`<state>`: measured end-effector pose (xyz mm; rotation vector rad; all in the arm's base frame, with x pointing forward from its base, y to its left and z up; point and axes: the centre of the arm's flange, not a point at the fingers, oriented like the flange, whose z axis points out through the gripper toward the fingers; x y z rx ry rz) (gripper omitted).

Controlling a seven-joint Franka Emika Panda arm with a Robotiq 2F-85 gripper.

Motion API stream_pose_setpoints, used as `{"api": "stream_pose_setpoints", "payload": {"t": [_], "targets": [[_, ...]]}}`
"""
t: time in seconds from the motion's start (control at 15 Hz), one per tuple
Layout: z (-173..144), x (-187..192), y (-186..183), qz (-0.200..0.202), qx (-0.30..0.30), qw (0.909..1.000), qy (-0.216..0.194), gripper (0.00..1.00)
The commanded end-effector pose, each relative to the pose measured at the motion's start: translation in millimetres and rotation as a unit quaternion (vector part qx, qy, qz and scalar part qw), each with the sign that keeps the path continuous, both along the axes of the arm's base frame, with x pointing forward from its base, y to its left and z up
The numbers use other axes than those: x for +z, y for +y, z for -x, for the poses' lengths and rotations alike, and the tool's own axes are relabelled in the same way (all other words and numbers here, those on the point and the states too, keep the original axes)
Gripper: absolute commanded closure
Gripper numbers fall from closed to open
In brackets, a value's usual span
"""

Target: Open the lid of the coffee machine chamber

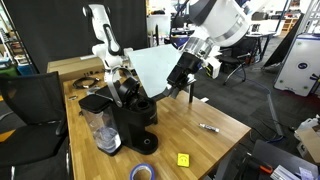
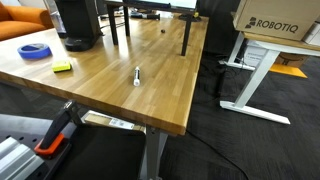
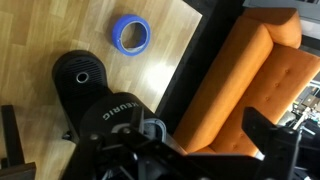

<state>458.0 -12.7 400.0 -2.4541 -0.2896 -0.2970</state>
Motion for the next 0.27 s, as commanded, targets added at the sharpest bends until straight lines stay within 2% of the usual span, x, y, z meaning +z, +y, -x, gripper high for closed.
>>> {"api": "stream_pose_setpoints", "payload": {"t": [0.0, 0.07, 0.13, 0.2], "targets": [[-4.6, 7.2, -11.3, 0.023, -0.004, 0.9997, 0.013, 0.00], [-6.4, 7.6, -15.0, 0.026, -0.018, 0.9992, 0.024, 0.00], [-0.8, 2.8, -10.6, 0.018, -0.008, 0.9998, 0.009, 0.00], [-1.2, 3.8, -13.5, 0.021, -0.014, 0.9996, 0.012, 0.00]]}}
